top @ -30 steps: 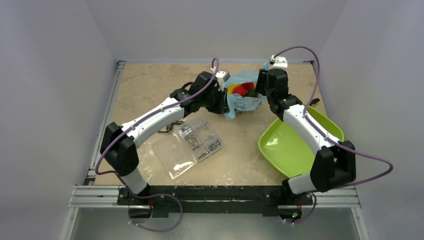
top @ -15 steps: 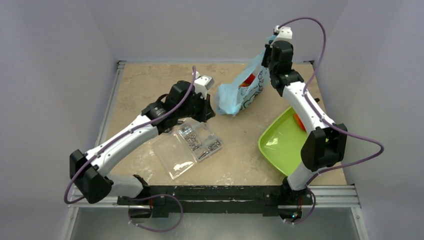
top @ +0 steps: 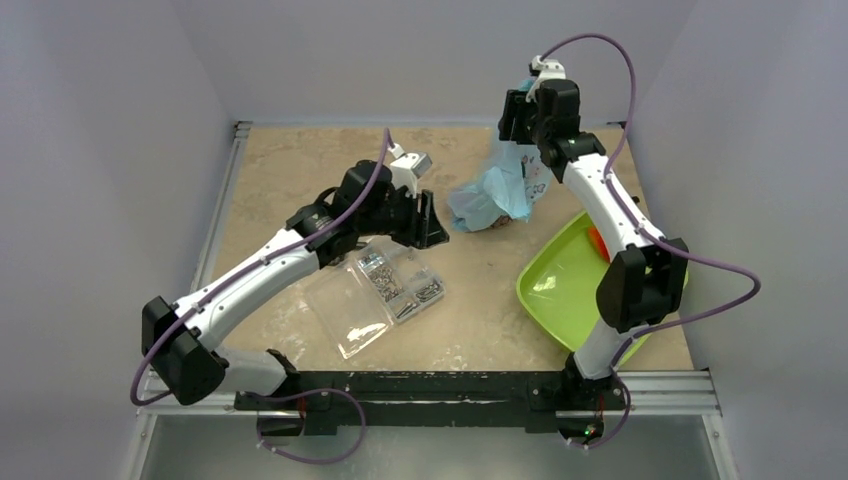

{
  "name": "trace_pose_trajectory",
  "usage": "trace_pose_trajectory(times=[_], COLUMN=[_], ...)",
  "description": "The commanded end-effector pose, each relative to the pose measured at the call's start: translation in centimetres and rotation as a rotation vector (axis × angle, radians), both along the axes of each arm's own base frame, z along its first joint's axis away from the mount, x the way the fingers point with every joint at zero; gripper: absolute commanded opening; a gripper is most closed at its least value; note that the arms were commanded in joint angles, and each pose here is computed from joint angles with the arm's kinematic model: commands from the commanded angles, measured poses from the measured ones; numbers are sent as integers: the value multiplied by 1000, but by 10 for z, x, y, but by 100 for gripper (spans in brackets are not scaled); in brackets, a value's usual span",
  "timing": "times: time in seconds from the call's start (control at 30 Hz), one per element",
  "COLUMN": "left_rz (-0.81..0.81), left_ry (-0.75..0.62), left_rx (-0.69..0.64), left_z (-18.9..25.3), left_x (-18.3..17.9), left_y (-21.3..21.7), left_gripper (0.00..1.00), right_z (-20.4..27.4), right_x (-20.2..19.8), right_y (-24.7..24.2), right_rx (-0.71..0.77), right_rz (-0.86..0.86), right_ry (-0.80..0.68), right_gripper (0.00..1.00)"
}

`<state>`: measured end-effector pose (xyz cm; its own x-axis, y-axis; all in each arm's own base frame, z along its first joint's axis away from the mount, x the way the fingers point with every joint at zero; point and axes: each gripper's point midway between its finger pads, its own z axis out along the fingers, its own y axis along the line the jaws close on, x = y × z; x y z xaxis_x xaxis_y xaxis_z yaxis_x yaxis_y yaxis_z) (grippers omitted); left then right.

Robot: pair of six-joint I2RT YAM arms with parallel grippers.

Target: Take the fake fruits out of the plastic bag

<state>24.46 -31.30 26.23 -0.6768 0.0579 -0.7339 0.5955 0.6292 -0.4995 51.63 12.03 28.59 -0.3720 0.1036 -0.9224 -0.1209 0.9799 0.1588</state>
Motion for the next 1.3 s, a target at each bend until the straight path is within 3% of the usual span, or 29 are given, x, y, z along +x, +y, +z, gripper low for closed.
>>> trace_pose_trajectory(times=[0.0,0.07,0.13,0.27,0.57,0.63,0.77,0.83,0.97,1.03,1.27], left_rz=[28,11,-18,-55,-12,10,50,53,43,53,44], left_ry=[3,25,60,113,138,150,121,94,37,17,10], left_rx=[-107,-141,-202,-289,-255,-204,-138,-128,-94,-89,-111], left_z=[35,40,46,52,28,15,1,6,18,24,32], left_x=[17,24,29,37,65,70,76,75,66,60,39], left_y=[-20,-36,-55,-89,-134,-135,-122,-114,-95,-85,-66], left_gripper=[62,88,99,100,100,88,20,1,0,0,0], right_z=[17,22,28,39,65,62,50,39,9,-8,-47], right_x=[-30,-38,-46,-65,-107,-114,-129,-138,-156,-164,-156], right_y=[-15,-23,-31,-39,-57,-59,-59,-47,-20,-8,-8], right_rx=[-6,-14,-25,12,91,117,129,151,236,301,458], right_rz=[-55,-85,-117,-166,-245,-261,-247,-175,-37,7,-70], right_ry=[23,20,19,-2,-83,-80,-83,-69,-20,20,114], right_gripper=[63,71,76,86,94,93,88,85,73,73,81])
